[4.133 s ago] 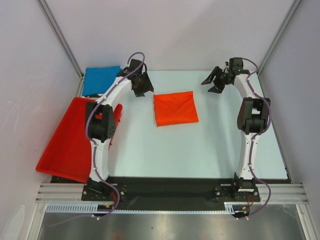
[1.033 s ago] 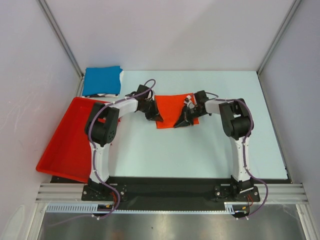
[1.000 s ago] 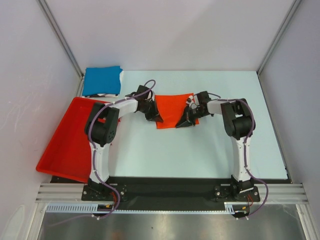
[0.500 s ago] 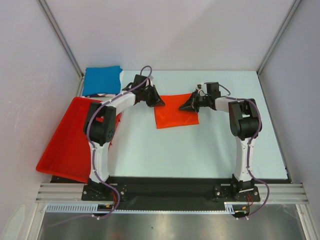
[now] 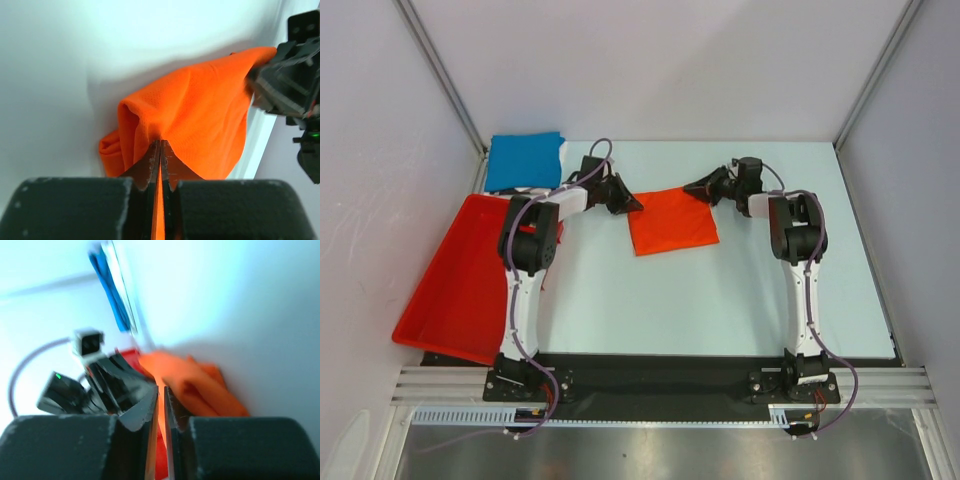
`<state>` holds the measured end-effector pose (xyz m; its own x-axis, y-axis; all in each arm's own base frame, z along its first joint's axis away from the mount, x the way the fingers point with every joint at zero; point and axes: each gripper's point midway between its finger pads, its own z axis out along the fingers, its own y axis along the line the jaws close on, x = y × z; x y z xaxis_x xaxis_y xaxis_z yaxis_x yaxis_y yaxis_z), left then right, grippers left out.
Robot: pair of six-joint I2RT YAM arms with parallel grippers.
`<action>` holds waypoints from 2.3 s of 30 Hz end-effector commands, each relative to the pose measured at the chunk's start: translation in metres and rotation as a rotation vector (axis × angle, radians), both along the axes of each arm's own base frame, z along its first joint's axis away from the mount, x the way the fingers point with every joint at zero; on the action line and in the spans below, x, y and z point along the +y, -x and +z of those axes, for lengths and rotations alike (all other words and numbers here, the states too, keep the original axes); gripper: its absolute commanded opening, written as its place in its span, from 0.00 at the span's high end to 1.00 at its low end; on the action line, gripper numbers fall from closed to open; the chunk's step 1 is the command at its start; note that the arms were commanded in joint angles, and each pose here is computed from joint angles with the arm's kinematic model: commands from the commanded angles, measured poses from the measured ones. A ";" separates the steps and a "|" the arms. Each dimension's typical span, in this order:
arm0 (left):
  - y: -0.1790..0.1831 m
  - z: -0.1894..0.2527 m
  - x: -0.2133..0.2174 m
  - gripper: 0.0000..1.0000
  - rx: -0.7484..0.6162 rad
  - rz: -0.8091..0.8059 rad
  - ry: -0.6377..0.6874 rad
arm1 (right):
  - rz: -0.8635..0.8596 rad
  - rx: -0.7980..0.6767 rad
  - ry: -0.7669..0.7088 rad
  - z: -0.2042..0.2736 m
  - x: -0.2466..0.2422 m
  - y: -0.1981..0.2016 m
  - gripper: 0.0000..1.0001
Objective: Fold and stack the t-shirts
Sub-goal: Fold the tshirt
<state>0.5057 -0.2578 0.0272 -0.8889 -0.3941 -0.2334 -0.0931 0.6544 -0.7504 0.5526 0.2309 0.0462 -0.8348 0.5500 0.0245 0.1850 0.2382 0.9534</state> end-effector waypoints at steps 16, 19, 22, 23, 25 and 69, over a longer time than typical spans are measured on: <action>-0.036 0.007 0.017 0.90 -0.023 0.039 0.022 | -0.339 0.243 0.047 -0.049 -0.062 -0.063 0.79; -0.049 0.017 0.029 0.85 -0.033 0.079 0.034 | -0.351 0.248 0.062 -0.054 -0.076 -0.063 0.80; -0.062 0.014 0.041 0.82 -0.013 0.114 0.050 | -0.336 0.232 0.116 -0.050 -0.092 -0.066 0.79; -0.065 0.013 0.043 0.82 -0.003 0.127 0.061 | -0.327 0.191 0.130 -0.036 -0.095 -0.074 0.78; -0.069 0.012 0.046 0.82 0.006 0.148 0.071 | -0.274 0.188 0.186 -0.035 -0.096 -0.068 0.78; 0.011 -0.011 0.024 0.26 0.001 -0.018 -0.417 | 0.158 -0.112 0.602 0.099 -0.112 0.153 0.32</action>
<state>0.4867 -0.2399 0.0338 -0.8967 -0.2423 -0.3704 -0.0478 0.8850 -0.4631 0.3964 0.1148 0.1214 -0.9082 0.3246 -0.2641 0.0900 0.7678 0.6343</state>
